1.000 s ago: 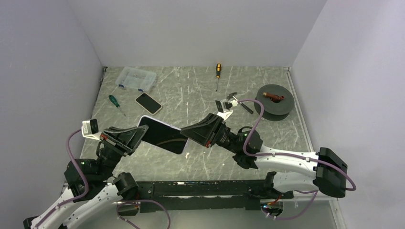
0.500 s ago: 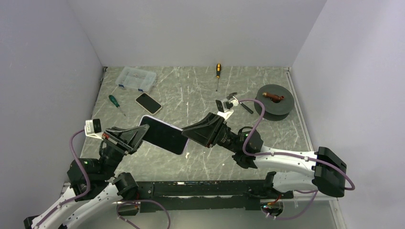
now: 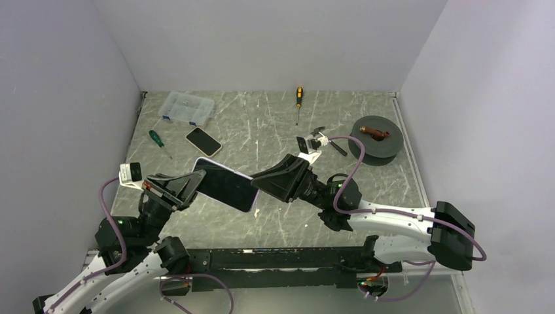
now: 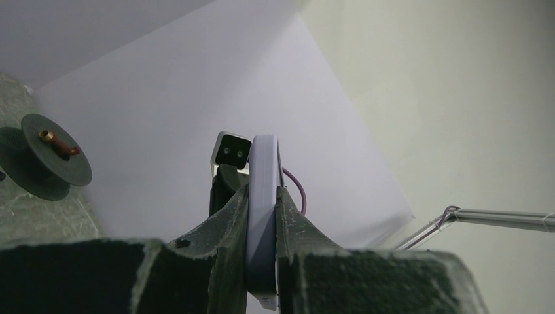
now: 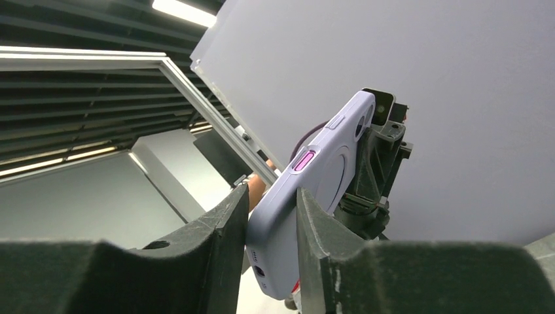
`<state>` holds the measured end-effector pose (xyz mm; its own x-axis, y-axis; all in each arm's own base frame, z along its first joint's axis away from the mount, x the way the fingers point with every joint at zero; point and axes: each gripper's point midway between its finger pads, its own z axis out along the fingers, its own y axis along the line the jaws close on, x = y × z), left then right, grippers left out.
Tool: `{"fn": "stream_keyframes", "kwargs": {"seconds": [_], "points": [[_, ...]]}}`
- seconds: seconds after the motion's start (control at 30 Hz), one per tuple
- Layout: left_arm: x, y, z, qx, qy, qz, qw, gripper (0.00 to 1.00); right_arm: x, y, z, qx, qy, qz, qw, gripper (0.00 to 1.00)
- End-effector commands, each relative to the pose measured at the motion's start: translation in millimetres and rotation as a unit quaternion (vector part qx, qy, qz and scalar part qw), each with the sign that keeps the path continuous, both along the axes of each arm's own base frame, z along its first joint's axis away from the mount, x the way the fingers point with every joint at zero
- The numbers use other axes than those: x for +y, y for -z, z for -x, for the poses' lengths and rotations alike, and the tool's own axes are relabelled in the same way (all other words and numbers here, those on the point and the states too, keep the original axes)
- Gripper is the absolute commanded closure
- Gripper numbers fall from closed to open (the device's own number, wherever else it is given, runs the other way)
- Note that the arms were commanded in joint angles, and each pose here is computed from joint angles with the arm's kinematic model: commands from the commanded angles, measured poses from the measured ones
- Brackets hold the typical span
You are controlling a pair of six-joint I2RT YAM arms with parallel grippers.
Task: Take the phone out of the phone case
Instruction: Remove the phone case from the phone.
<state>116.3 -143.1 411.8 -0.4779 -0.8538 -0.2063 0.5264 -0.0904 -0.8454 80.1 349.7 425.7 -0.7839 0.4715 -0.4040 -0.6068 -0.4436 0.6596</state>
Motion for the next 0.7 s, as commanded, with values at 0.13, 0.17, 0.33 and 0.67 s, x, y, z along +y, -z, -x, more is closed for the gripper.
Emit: {"fn": "stream_keyframes", "kwargs": {"seconds": [0.13,0.17,0.33,0.67], "points": [[-13,42,-27,0.047,-0.043,-0.071,0.995,1.0,-61,-84,44,-0.084,-0.039,-0.161,0.983,0.76],[-14,42,-27,0.047,-0.042,-0.071,0.995,1.0,-61,-84,44,-0.085,-0.04,-0.162,0.982,0.76],[-19,42,-28,0.047,-0.034,-0.069,0.996,1.0,-62,-90,47,-0.09,-0.05,-0.172,0.98,0.82],[-20,40,-28,0.046,-0.032,-0.064,0.996,1.0,-60,-105,58,-0.112,-0.087,-0.188,0.972,1.0]]}}
